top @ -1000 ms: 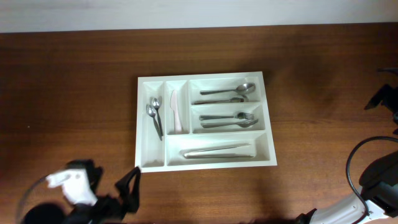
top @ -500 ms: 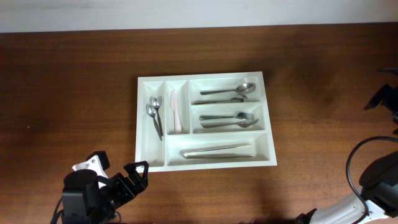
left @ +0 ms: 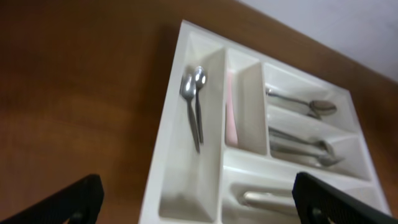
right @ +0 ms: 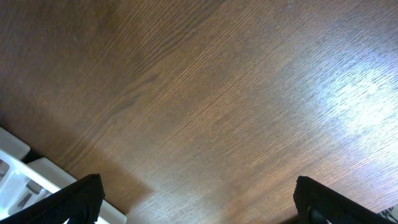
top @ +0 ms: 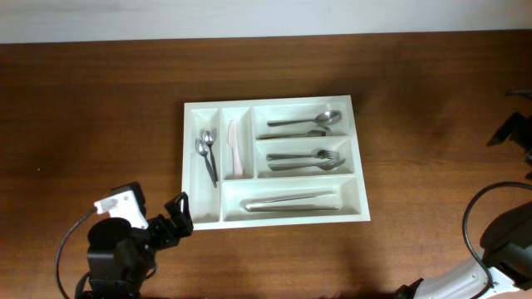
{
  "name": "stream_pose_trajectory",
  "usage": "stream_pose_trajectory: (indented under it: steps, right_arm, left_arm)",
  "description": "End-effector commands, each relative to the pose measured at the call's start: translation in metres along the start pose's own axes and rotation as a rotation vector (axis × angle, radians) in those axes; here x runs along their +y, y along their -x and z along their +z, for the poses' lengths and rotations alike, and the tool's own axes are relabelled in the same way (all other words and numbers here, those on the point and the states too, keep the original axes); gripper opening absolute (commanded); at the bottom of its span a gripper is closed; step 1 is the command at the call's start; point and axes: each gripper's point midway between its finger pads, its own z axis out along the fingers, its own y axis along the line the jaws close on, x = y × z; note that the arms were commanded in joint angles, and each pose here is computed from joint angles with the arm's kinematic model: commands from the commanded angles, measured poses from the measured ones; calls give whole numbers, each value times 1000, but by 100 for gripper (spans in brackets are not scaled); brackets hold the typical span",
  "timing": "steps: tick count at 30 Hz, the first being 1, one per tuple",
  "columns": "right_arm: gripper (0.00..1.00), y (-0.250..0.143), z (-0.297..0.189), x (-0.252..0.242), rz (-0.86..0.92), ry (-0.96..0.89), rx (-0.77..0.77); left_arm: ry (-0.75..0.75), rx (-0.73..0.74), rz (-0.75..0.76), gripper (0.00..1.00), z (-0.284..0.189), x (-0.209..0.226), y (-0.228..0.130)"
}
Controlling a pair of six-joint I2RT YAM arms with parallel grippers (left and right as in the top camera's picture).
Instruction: Pack container
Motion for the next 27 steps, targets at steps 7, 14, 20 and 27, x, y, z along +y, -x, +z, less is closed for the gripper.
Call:
stream_pose_trajectory:
  steps: [7, 14, 20, 27]
  right_arm:
    - [99, 0, 2, 3, -13, 5, 8]
    - [99, 0, 2, 3, -13, 5, 8]
    - [99, 0, 2, 3, -13, 5, 8]
    - [99, 0, 2, 3, -13, 5, 8]
  left_arm:
    - [-96, -161, 248, 99, 25, -8, 2]
    - [-181, -470, 276, 99, 11, -13, 16]
    - [-149, -553, 271, 99, 9, 0, 18]
    - [-98, -595, 286, 99, 16, 11, 20]
